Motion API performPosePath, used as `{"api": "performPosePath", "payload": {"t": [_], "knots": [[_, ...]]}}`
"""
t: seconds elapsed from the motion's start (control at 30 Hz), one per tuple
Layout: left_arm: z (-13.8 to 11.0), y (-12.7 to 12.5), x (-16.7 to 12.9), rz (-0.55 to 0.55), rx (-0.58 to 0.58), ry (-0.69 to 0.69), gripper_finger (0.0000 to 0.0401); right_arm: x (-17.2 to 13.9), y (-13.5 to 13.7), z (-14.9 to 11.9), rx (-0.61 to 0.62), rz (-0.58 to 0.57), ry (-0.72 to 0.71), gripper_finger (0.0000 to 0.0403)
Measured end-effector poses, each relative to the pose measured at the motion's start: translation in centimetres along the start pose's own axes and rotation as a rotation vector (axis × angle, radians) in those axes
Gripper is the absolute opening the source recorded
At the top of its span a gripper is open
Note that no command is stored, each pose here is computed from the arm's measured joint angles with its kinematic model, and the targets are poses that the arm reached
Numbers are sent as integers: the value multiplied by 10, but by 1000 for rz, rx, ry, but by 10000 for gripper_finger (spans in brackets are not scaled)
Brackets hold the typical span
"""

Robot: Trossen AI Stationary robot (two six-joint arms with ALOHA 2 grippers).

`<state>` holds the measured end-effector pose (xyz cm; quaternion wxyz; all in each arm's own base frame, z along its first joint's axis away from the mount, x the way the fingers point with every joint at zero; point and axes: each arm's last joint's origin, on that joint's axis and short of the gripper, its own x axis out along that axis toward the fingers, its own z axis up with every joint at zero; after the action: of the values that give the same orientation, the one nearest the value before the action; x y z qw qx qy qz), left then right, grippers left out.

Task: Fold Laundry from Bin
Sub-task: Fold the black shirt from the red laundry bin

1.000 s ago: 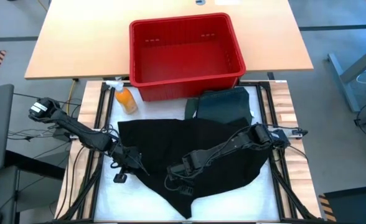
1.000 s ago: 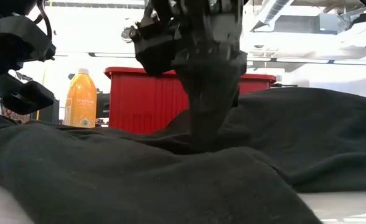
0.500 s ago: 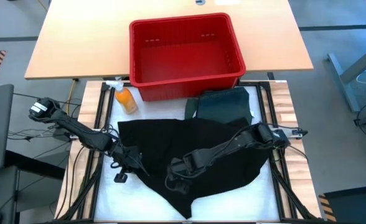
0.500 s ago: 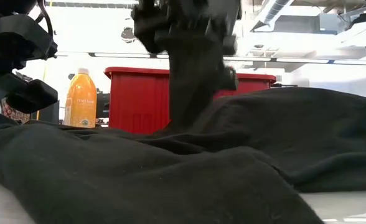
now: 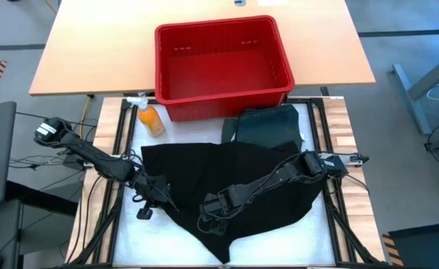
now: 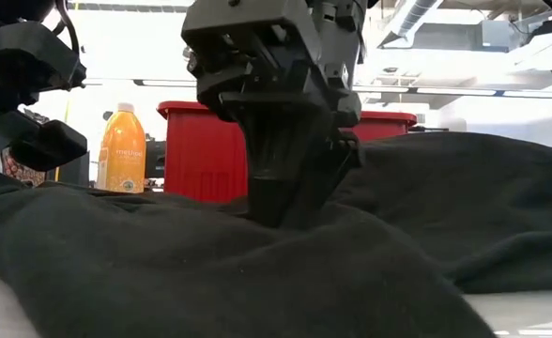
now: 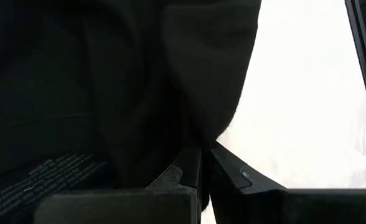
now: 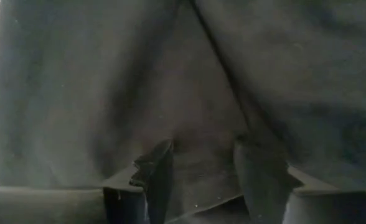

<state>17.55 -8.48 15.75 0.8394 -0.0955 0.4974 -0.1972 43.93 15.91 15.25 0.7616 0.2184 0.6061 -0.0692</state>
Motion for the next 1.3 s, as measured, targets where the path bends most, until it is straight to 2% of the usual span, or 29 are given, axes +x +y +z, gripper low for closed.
{"api": "performPosePath", "payload": {"t": [0.13,0.33,0.4,0.53,0.67,0.8,0.9,1.03,1.13,1.3], "knots": [[0,0,0,6,0,0,0,0,0,-2,24,-18,4,162],[-1,1,0,15,8,4,0,-19,-10,-2,37,-76,14,31],[-1,1,0,15,8,4,0,-32,-11,0,39,-66,3,15],[-1,1,0,18,7,8,0,-58,-9,1,30,-28,-37,27],[-3,2,0,27,2,28,0,-79,-3,-4,19,10,-61,17],[-4,2,0,32,-8,42,0,-102,10,-15,14,107,-66,13],[-5,2,0,37,-18,48,0,-115,34,-27,-6,253,-91,18],[-4,3,0,77,-27,26,0,-129,80,-44,-41,555,-171,19],[-1,2,-1,79,-19,0,0,-131,109,-53,44,740,-218,28],[-3,4,1,98,4,5,0,-126,127,-77,202,787,-104,61]]}}
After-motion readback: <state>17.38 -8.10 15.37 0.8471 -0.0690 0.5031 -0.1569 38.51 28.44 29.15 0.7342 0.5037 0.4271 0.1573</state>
